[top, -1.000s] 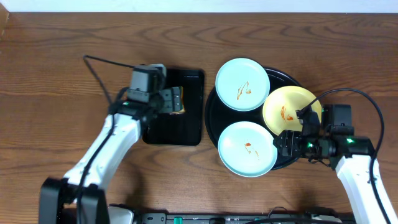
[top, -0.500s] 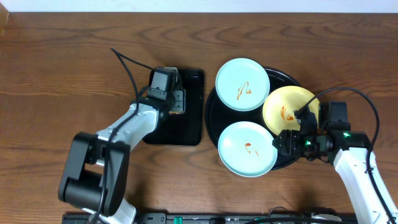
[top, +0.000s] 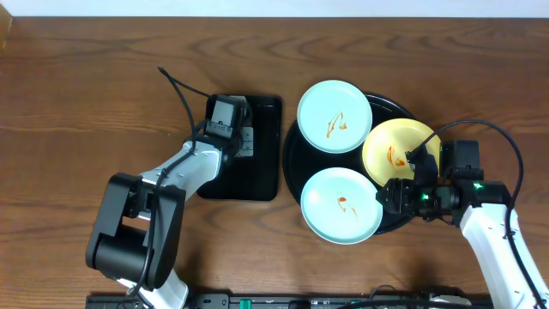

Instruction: Clean dirty plates on tray and stack at the side

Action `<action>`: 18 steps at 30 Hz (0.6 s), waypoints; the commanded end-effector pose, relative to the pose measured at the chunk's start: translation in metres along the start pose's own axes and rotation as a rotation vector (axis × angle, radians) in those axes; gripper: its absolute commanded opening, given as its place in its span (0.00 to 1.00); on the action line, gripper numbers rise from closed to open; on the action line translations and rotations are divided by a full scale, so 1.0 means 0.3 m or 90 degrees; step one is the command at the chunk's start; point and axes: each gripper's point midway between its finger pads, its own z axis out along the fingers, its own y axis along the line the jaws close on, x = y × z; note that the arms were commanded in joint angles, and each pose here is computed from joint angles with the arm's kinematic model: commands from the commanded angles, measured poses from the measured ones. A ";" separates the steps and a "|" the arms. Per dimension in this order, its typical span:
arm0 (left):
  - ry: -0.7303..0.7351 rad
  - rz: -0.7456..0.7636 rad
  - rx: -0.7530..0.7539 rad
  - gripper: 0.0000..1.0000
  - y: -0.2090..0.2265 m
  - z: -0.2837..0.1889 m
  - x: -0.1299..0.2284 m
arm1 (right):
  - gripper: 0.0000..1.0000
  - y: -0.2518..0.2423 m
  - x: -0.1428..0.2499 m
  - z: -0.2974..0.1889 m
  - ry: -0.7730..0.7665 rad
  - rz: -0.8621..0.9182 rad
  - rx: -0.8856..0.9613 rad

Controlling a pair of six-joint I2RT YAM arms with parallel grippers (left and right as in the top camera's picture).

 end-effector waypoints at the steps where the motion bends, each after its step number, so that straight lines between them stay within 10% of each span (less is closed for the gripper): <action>1: 0.006 0.002 -0.014 0.08 0.010 0.006 -0.002 | 0.63 0.020 0.012 0.009 0.009 -0.005 -0.012; 18: -0.067 -0.001 0.004 0.07 -0.006 -0.246 -0.114 | 0.64 0.021 0.006 0.009 0.004 -0.007 -0.012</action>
